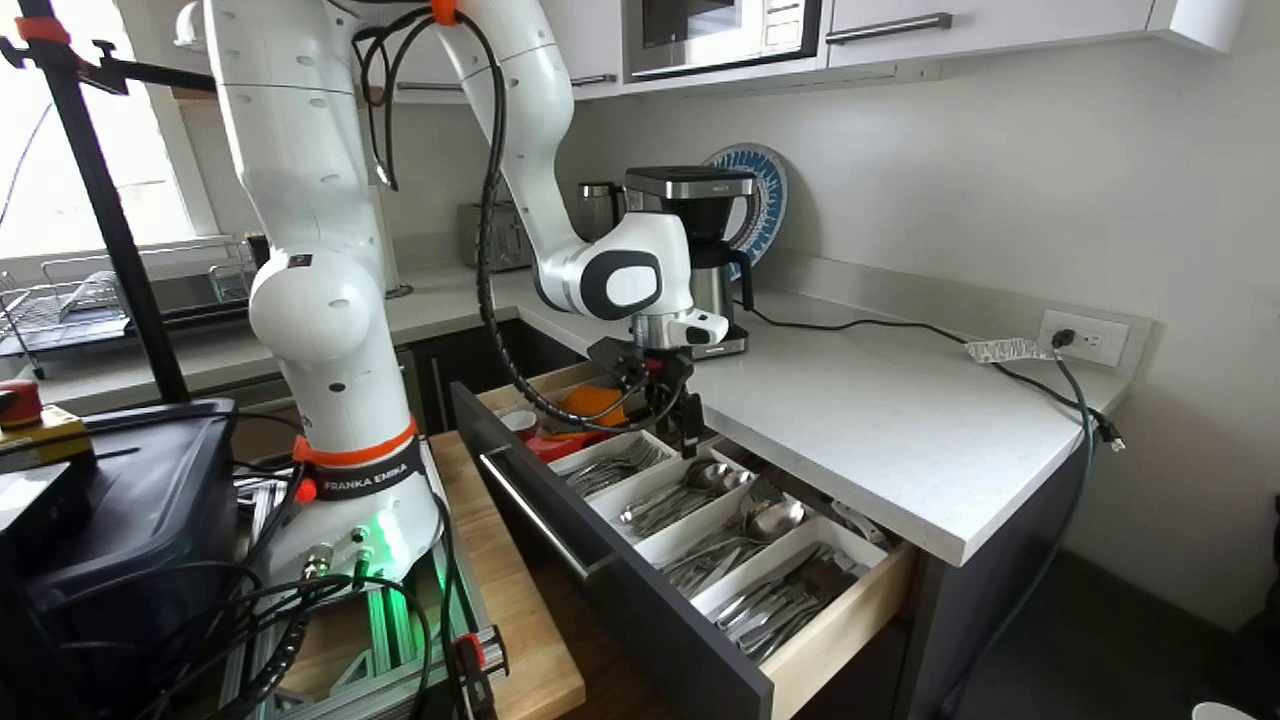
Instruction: Open the top right drawer, remove the spoon from the drawer and put it on the counter
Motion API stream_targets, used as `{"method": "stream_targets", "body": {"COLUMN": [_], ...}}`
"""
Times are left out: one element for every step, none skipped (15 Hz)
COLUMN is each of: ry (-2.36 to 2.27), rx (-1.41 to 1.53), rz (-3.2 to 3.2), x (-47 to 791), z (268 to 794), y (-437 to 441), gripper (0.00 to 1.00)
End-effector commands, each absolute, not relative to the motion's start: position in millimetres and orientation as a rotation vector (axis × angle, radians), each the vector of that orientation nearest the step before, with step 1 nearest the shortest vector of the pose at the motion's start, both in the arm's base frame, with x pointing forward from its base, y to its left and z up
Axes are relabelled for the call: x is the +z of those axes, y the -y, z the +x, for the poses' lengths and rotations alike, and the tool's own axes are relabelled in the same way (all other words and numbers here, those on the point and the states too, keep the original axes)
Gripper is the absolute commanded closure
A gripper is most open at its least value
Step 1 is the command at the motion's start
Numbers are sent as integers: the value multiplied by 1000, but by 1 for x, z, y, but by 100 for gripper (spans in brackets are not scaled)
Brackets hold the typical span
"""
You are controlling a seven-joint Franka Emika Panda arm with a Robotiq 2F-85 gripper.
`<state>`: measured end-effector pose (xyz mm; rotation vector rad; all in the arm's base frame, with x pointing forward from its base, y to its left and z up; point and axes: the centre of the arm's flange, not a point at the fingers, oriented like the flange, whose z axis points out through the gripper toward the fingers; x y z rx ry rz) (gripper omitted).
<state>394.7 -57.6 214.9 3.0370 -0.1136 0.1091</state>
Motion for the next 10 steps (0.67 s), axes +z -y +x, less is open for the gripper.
{"method": "stream_targets", "body": {"ry": [41, 71, 67, 66, 66, 65, -10, -27, -57, -76], "rx": [85, 96, 86, 77, 69, 66, 83, 55, 63, 64], "rz": [3050, 3041, 3045, 3048, 3049, 3049, 3016, 3022, 3051, 3056], "x": [177, 199, 192, 186, 183, 182, 174, 166, 163, 160], "z": [379, 392, 390, 388, 388, 387, 390, 395, 397, 399], "y": [68, 61, 64, 66, 66, 67, 67, 67, 65, 64], "gripper": [0, 0, 0, 0, 0, 0, 0, 0, 0, 0]}}
